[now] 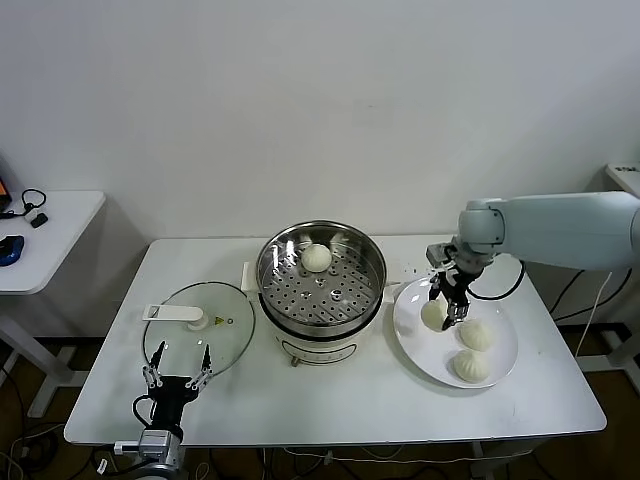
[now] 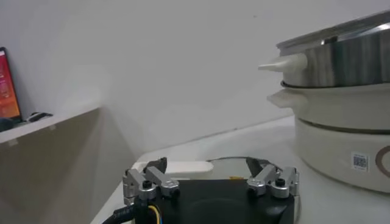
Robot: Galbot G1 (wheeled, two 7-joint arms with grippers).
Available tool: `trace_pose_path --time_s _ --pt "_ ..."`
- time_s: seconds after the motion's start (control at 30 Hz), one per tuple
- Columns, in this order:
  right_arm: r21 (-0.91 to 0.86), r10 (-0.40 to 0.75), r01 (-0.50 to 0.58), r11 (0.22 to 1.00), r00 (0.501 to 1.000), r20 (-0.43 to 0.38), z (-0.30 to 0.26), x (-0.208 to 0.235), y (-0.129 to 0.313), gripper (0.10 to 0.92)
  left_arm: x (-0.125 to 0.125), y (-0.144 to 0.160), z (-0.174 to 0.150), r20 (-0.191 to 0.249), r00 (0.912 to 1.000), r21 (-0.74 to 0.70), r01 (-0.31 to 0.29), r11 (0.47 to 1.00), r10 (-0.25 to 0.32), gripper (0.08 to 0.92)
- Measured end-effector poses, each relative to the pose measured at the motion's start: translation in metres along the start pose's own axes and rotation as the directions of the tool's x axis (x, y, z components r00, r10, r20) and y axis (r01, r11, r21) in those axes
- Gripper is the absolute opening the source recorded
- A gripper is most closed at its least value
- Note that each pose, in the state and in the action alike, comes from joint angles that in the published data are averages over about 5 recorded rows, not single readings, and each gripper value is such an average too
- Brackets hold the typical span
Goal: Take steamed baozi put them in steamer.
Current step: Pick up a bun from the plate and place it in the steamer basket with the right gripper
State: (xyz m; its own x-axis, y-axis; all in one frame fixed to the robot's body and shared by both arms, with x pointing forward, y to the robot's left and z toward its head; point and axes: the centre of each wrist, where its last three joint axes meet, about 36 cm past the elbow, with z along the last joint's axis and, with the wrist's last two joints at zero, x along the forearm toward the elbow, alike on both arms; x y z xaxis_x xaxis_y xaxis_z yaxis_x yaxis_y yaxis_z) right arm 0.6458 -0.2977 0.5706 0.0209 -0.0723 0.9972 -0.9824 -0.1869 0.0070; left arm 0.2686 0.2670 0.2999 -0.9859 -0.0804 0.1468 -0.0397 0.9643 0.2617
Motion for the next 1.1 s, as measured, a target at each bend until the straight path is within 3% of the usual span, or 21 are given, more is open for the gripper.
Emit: trace_pose_path --time_s 0.6,1.1 --pt "0.028 0.051 -0.052 0.998 0.998 0.047 -0.055 0.125 -0.014 0.687 -0.001 -0.004 -0.004 0.005 0.9999 0.0 -0.014 1.0 0.014 0.823" --pt "0.091 0.094 -0.1 0.991 0.993 0.07 -0.146 0.139 -0.045 0.69 -0.002 -0.004 -0.005 0.006 0.9999 0.005 -0.013 1.0 0.013 0.823"
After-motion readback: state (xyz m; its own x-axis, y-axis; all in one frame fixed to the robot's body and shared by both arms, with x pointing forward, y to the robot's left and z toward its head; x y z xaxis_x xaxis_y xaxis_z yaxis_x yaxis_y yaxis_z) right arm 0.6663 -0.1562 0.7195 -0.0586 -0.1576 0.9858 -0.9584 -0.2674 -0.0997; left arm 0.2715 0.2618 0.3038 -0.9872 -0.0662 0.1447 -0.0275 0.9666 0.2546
